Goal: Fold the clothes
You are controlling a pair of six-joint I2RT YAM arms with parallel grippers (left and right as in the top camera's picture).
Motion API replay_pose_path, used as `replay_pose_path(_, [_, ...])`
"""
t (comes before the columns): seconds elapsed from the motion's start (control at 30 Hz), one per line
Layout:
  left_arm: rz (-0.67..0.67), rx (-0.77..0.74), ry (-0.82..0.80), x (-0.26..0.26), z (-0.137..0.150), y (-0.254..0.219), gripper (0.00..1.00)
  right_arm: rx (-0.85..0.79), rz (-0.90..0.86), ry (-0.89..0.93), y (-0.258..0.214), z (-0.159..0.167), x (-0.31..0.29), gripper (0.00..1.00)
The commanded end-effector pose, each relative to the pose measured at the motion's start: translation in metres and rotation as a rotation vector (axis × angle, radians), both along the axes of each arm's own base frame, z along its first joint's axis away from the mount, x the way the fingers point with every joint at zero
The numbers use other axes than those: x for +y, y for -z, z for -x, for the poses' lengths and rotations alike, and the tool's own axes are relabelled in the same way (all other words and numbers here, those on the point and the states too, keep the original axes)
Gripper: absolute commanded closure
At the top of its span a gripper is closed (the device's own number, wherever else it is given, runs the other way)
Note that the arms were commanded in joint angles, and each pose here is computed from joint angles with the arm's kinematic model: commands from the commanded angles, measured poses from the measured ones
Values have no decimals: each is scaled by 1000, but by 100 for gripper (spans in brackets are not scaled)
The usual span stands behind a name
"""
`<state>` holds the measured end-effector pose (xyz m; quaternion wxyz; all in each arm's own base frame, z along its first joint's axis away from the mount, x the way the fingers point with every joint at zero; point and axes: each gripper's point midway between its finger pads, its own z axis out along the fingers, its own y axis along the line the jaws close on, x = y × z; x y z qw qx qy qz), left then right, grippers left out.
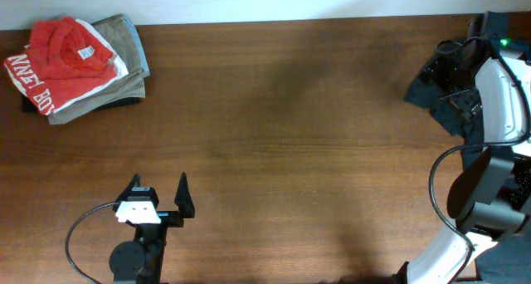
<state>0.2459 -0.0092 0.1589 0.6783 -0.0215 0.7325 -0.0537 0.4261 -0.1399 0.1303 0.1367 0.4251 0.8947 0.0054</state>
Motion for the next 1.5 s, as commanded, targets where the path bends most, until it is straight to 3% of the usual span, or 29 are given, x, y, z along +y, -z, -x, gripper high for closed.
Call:
replay_pose_path(0.0, [-51,1,-9,3,0,2,1,-7,12,13,-4,-1,-3,1])
replay_pose_path(0.93, [-51,1,-11,3,0,2,1,-15,15,-27,-7,-6,14,1])
replay_pose_path(1.2, [-51,1,-11,3,0,2,1,-212,60,-124,-93,-3,59,1])
replay_pose_path(1.47, [-51,1,-11,3,0,2,1,-481,87,-263,-199,34,124,1])
